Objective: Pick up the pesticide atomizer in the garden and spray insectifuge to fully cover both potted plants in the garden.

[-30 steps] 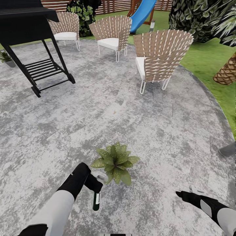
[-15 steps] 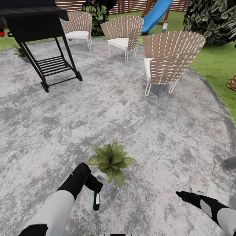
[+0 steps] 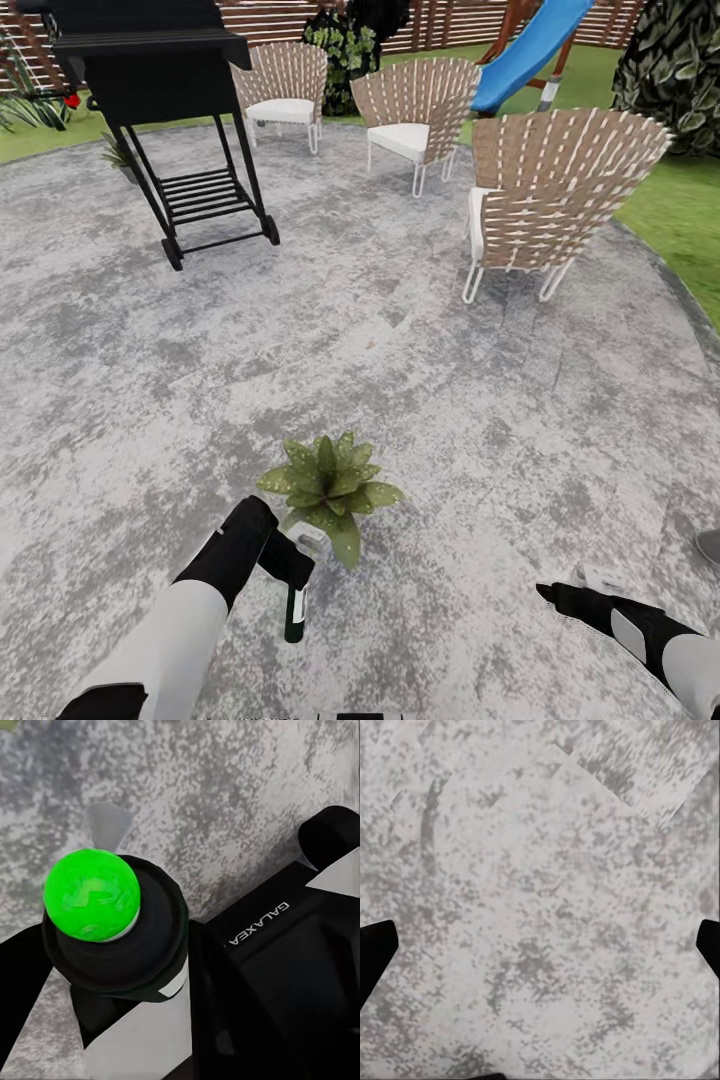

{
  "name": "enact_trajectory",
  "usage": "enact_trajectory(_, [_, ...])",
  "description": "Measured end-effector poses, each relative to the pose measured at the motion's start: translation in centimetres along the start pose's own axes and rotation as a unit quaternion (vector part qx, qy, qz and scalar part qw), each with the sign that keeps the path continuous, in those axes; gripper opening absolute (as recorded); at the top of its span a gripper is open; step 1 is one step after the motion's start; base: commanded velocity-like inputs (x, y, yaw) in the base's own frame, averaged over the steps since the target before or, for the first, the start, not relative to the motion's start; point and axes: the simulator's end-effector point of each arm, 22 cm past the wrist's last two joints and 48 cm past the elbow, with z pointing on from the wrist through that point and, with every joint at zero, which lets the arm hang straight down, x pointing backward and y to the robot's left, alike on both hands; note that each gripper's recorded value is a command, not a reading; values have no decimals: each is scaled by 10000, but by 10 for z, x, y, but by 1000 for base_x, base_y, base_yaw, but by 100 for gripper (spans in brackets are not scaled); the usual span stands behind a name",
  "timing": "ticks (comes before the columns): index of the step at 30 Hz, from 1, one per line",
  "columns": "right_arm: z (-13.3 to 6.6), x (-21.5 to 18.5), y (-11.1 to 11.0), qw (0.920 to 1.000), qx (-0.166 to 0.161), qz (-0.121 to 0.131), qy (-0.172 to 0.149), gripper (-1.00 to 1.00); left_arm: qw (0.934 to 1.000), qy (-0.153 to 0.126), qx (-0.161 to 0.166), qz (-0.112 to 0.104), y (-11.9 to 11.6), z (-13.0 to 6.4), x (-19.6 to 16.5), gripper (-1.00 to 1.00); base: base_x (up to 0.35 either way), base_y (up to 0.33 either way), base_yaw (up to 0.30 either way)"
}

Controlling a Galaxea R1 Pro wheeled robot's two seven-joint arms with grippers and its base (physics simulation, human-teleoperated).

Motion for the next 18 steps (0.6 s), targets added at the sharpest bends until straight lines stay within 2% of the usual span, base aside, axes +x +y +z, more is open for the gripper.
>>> enact_trajectory(3, [0, 0, 0, 10000, 0, 1, 1, 100, 10000, 1, -2, 1, 0, 0, 0, -100, 0, -140, 243])
enact_trajectory(10, [0, 0, 0, 10000, 0, 1, 1, 100, 10000, 0, 0, -2, 0, 0, 0, -100, 0, -10, 235])
enact_trajectory(15, [0, 0, 0, 10000, 0, 1, 1, 100, 10000, -5, -4, -7, 0, 0, 0, -100, 0, -18, 72])
enact_trajectory(18, [0, 0, 0, 10000, 0, 4, -1, 100, 10000, -10, -1, -8, 1, 0, 0, -100, 0, -232, 5])
